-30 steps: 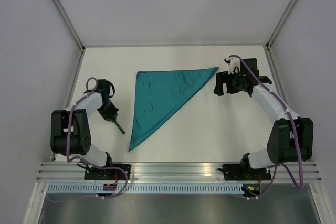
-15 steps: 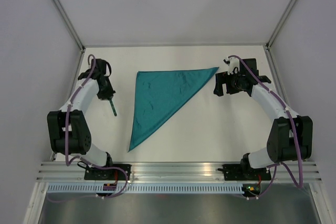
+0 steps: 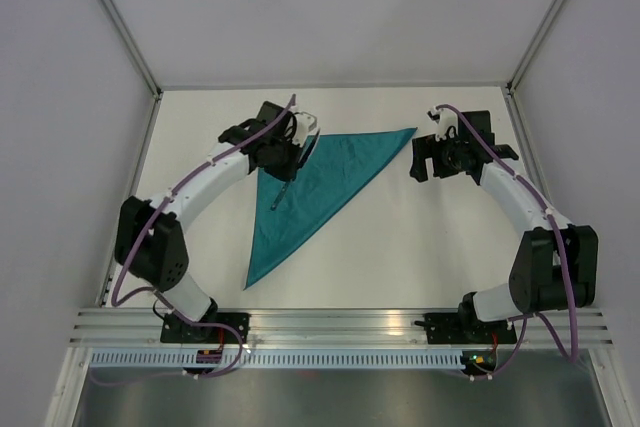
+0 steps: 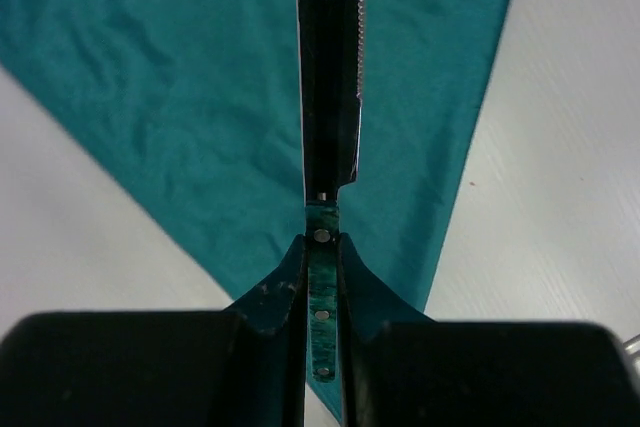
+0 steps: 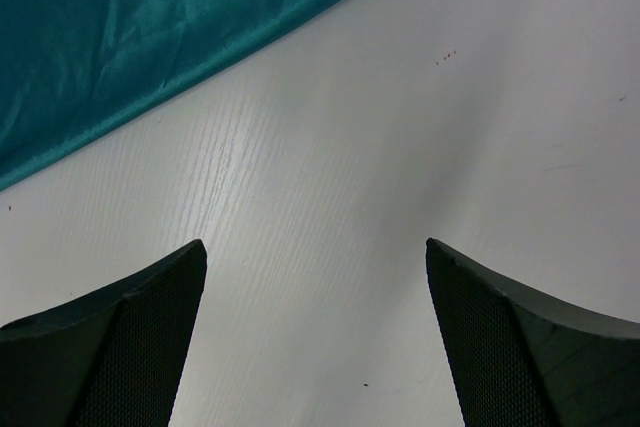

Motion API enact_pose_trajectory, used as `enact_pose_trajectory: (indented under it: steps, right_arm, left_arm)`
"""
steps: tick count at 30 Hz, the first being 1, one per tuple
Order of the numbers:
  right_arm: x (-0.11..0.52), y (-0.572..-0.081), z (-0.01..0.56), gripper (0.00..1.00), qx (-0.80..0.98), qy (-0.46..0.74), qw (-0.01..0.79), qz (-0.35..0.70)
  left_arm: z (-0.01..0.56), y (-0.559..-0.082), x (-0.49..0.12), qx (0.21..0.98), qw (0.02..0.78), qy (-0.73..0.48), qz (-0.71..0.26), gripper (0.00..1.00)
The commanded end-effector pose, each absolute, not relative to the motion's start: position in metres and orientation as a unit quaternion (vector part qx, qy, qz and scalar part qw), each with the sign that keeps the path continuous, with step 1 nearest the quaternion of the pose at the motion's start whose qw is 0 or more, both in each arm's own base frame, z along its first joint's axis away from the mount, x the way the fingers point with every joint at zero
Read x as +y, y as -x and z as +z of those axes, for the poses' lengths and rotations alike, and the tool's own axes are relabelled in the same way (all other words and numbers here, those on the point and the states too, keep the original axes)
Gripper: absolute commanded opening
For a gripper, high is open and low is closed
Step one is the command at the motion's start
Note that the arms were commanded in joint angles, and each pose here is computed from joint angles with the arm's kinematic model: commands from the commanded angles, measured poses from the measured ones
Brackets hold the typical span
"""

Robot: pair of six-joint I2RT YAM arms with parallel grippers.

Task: Fold the napkin, place the utensils inside, and roll it up
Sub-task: Place the utensil onto the napkin

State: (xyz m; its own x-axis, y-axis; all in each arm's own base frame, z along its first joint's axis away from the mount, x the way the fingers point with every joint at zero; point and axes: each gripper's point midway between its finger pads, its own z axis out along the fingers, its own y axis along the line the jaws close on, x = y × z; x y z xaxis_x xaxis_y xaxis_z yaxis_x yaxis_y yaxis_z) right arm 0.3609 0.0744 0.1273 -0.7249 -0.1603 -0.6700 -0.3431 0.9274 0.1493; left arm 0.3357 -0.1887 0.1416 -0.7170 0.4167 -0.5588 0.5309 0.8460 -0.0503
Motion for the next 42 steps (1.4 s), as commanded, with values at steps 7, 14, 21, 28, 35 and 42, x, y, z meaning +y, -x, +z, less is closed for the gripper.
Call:
enact_pose_trajectory:
  steps: [7, 14, 21, 28, 35, 42]
  right_arm:
    - [0.061, -0.37, 0.157, 0.95, 0.902, 0.131, 0.401, 0.09]
    - [0.061, -0.372, 0.157, 0.96, 0.902, 0.129, 0.402, 0.088]
    - [0.059, -0.373, 0.156, 0.95, 0.903, 0.129, 0.401, 0.084]
    - [0.059, -0.372, 0.154, 0.96, 0.904, 0.129, 0.4, 0.083]
    - [0.059, -0.371, 0.152, 0.95, 0.905, 0.131, 0.395, 0.085]
    - [0.059, -0.371, 0.15, 0.95, 0.906, 0.132, 0.393, 0.084]
  left_arm:
    - [0.109, -0.344, -0.286, 0.87, 0.232, -0.406, -0.157, 0.02]
    - [0.083, -0.341, -0.308, 0.869, 0.203, -0.421, -0.163, 0.02]
    - [0.055, -0.343, -0.314, 0.883, 0.175, -0.406, -0.155, 0.02]
    - [0.042, -0.343, -0.315, 0.89, 0.162, -0.398, -0.152, 0.02]
    - [0.032, -0.344, -0.313, 0.896, 0.154, -0.39, -0.144, 0.02]
    - [0.03, -0.343, -0.315, 0.898, 0.15, -0.388, -0.147, 0.02]
